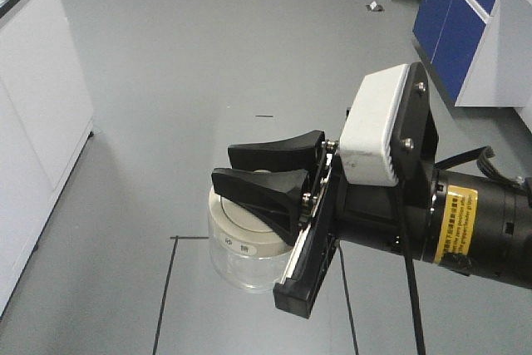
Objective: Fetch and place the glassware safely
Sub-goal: 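Drive the base away from the hood holding the jar in the right gripper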
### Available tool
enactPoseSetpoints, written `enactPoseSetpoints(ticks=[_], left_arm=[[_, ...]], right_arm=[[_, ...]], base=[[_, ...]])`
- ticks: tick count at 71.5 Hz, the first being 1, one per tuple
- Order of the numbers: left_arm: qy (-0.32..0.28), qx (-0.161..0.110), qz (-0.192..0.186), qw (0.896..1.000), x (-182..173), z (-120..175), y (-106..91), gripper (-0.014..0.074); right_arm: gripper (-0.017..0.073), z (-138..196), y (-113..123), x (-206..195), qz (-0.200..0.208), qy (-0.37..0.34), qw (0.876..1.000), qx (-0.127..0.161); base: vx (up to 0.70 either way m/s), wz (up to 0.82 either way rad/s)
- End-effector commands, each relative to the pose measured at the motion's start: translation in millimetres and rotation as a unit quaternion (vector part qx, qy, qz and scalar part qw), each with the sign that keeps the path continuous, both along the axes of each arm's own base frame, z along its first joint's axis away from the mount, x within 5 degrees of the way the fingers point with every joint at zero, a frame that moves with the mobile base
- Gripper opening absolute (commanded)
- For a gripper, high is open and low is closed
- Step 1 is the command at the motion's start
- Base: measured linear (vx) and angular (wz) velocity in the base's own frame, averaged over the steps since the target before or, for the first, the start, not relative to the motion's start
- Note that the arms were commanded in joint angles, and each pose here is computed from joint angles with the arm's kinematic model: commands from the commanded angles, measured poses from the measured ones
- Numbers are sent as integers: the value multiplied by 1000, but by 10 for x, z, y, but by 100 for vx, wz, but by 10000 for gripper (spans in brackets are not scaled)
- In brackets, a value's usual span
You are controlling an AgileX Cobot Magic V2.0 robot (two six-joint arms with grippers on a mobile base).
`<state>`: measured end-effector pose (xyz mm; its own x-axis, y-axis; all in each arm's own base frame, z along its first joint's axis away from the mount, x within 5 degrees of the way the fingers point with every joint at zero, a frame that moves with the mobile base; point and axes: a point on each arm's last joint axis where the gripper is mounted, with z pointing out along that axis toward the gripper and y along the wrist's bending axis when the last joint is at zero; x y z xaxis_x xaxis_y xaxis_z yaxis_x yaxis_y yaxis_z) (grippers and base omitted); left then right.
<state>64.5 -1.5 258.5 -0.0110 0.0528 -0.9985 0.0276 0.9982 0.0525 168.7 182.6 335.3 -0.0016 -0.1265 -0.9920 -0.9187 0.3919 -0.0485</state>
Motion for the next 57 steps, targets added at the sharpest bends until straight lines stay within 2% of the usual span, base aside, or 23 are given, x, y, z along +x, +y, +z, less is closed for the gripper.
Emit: enactPoseSetpoints(ticks=[1, 57], left_arm=[[-42, -9, -2, 999, 0, 152, -4, -7], [-42, -9, -2, 999, 0, 152, -4, -7]], right_arm=[[-1, 185, -11, -47, 10, -13, 999, 38], [-1, 185, -11, -47, 10, -13, 999, 38]], base=[[42, -11], [41, -3]])
